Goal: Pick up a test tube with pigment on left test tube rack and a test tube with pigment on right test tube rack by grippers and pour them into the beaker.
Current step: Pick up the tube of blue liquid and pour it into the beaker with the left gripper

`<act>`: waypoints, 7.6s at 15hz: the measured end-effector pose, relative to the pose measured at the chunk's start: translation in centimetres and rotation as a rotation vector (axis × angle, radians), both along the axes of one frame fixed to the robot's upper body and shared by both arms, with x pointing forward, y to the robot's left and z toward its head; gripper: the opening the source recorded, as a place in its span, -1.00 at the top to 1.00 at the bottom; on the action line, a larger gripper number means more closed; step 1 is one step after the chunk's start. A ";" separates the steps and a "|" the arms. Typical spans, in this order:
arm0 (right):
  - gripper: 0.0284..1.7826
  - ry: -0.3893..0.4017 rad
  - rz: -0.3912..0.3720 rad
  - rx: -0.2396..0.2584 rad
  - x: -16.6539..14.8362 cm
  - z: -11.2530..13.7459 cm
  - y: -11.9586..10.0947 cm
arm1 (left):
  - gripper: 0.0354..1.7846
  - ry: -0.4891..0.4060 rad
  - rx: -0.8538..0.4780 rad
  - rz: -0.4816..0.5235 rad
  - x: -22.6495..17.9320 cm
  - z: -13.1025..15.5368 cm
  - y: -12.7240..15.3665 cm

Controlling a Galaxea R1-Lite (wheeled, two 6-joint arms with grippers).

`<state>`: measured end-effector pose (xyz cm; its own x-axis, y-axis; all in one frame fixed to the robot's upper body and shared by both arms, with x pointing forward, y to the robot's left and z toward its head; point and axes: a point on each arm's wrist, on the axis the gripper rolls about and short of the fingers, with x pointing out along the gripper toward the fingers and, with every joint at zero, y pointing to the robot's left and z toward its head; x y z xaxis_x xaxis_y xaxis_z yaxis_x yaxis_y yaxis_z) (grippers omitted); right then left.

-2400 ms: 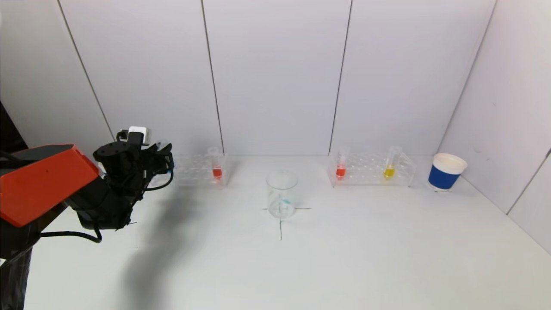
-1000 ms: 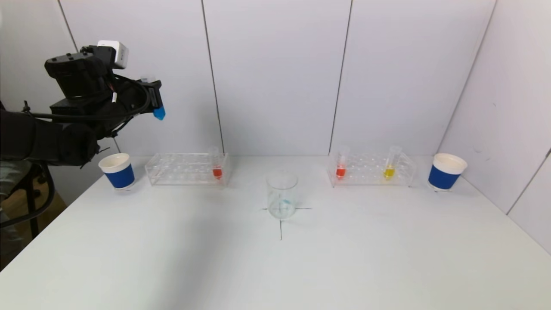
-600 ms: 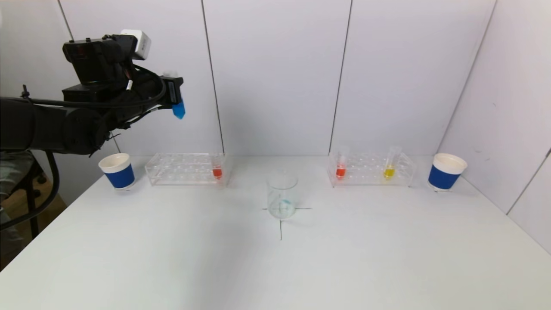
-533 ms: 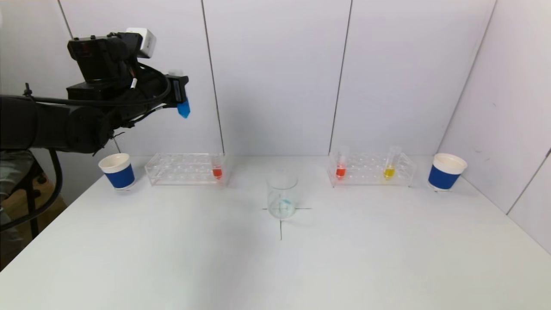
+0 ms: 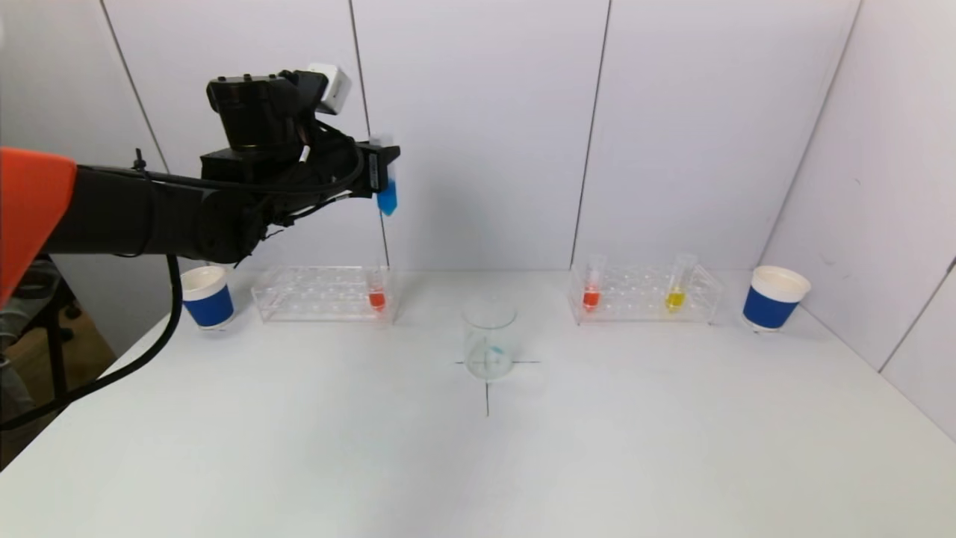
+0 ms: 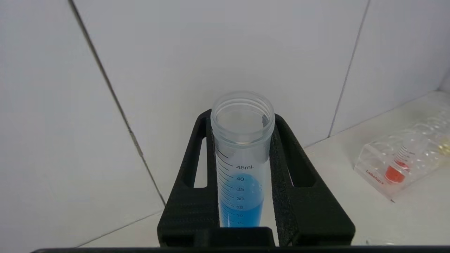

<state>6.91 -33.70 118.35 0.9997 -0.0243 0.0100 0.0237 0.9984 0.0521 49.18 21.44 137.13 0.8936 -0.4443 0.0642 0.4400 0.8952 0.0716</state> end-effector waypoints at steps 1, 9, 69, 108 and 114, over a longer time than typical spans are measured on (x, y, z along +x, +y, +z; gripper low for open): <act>-0.99 0.000 0.000 0.000 0.0 0.0 0.0 | 0.54 0.026 0.010 -0.047 0.3 -0.5 -0.4; -0.99 0.000 0.000 0.000 0.0 0.0 0.0 | 0.54 0.045 0.121 -0.231 3.3 -2.5 -2.7; -0.99 0.000 0.000 0.000 0.0 0.0 0.0 | 0.54 -0.867 1.070 -0.615 2.3 -10.0 -5.9; -0.99 0.000 0.000 0.000 0.0 0.0 0.0 | 0.54 -1.169 1.189 -0.562 1.8 -10.2 -6.3; -0.99 0.000 0.000 0.000 0.0 0.0 0.0 | 0.54 -1.206 1.237 -0.542 2.3 -10.7 -6.0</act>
